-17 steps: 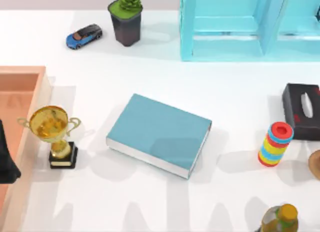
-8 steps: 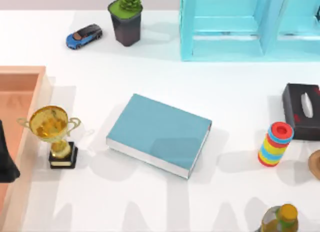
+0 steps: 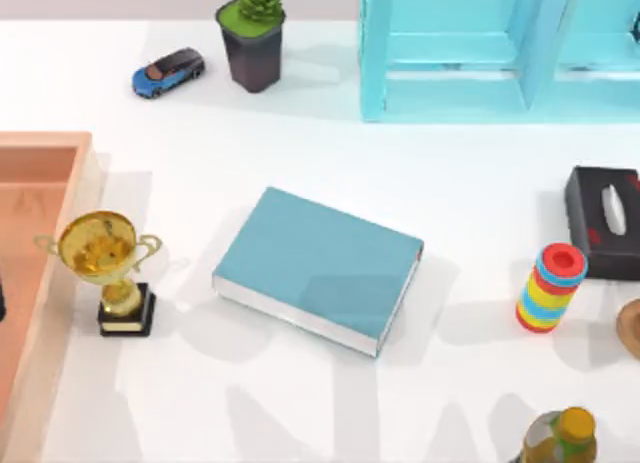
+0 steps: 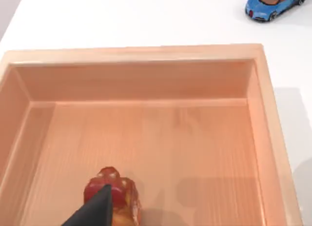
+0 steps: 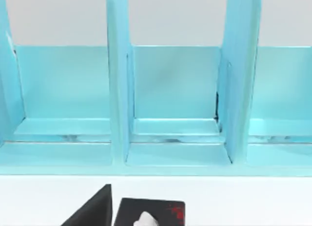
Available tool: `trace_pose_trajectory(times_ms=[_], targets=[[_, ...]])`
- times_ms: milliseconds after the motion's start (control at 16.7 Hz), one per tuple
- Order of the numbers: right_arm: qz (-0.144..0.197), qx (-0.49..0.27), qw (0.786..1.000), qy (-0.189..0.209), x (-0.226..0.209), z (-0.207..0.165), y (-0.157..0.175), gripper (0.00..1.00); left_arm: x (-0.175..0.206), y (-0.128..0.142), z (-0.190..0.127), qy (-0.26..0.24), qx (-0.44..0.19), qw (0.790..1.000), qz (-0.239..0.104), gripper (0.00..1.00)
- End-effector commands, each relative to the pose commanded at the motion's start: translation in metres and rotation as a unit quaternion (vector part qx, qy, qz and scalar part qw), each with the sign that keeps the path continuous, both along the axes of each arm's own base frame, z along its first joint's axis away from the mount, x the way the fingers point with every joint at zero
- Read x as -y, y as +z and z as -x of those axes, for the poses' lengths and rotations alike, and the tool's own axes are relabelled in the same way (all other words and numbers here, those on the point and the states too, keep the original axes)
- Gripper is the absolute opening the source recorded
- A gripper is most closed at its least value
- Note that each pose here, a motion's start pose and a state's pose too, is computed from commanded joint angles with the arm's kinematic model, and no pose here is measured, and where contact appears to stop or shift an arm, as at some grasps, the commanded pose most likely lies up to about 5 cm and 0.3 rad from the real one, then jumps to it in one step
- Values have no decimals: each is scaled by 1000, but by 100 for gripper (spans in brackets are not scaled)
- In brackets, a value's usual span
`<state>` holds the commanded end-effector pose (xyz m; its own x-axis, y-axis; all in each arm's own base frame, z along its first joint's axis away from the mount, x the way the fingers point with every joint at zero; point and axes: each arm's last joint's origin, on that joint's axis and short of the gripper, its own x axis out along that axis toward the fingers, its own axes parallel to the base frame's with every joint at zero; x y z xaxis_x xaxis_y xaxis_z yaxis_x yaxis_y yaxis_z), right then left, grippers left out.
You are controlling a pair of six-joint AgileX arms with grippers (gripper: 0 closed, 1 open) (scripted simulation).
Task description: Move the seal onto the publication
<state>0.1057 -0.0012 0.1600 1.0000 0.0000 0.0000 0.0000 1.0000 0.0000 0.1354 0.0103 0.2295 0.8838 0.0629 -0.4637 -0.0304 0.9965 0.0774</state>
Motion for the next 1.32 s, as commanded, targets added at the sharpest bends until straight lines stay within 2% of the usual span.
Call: trace_pose_trajectory(times_ms=[180,360,540,720,960,1320], targets=[[0,0,1000,0,0,0,0,100,-11,27,-36,7,-122,992,-7,100],[0,0,1000,0,0,0,0,100,-26,40,-83,10,-244,970,-5,100],[0,0,1000,0,0,0,0,100,-45,38,-132,7,-354,935,4,100],[0,0,1000,0,0,0,0,100,-65,23,-171,3,-440,898,18,100],[0,0,1000,0,0,0,0,100,-83,5,-201,-1,-505,862,34,100],[0,0,1000,0,0,0,0,100,-84,2,-205,-4,-514,857,35,100]])
